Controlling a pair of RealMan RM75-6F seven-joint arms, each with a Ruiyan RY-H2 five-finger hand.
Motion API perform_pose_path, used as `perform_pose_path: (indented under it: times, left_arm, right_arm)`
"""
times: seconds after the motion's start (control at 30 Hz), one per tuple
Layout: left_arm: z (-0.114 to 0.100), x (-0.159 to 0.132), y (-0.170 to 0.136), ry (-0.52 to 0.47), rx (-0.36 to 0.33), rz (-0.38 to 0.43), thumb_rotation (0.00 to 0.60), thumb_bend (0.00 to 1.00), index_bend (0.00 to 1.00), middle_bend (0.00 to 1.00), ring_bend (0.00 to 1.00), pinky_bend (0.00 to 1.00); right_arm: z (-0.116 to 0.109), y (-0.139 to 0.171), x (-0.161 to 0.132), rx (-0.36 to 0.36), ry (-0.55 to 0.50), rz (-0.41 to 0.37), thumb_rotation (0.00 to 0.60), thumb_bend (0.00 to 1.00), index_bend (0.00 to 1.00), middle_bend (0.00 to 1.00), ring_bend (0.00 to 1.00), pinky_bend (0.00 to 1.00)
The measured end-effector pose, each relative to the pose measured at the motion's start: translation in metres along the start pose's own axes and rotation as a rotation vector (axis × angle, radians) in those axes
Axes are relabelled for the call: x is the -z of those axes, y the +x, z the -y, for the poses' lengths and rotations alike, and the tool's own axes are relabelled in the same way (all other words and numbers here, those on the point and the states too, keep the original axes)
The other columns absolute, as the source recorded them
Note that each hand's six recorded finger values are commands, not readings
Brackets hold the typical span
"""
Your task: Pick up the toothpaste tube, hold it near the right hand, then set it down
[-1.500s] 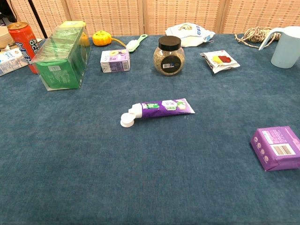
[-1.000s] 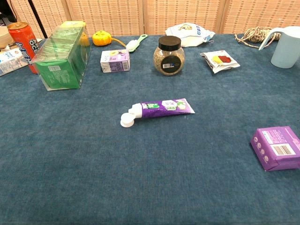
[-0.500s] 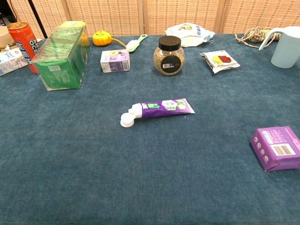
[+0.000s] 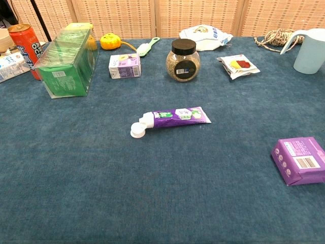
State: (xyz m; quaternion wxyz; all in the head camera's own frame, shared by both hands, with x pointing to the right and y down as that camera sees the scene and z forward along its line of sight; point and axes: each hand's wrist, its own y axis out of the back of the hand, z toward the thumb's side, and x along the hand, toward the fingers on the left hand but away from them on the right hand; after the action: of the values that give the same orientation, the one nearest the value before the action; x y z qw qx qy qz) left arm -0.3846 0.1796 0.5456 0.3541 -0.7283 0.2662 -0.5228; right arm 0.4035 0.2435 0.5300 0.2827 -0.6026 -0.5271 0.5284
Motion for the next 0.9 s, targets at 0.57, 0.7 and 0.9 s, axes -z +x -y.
perform_pose_path:
  times: [0.57,0.7,0.9]
  left_arm:
    - [0.013,-0.08,0.1,0.051,0.061,0.237,0.563,0.36,0.23,0.2,0.21,0.17]
    - [0.023,-0.097,0.117,0.065,0.099,0.273,0.546,0.35,0.23,0.2,0.21,0.17]
    - [0.033,-0.122,0.139,0.082,0.11,0.305,0.532,0.35,0.23,0.2,0.21,0.17]
  right_arm:
    - [0.001,0.0,0.004,-0.01,0.0,0.018,0.6,0.39,0.0,0.0,0.0,0.0]
    - [0.002,-0.001,0.004,-0.011,0.001,0.019,0.6,0.39,0.0,0.0,0.0,0.0]
    - [0.0,0.001,0.005,-0.007,0.003,0.029,0.6,0.39,0.0,0.0,0.0,0.0]
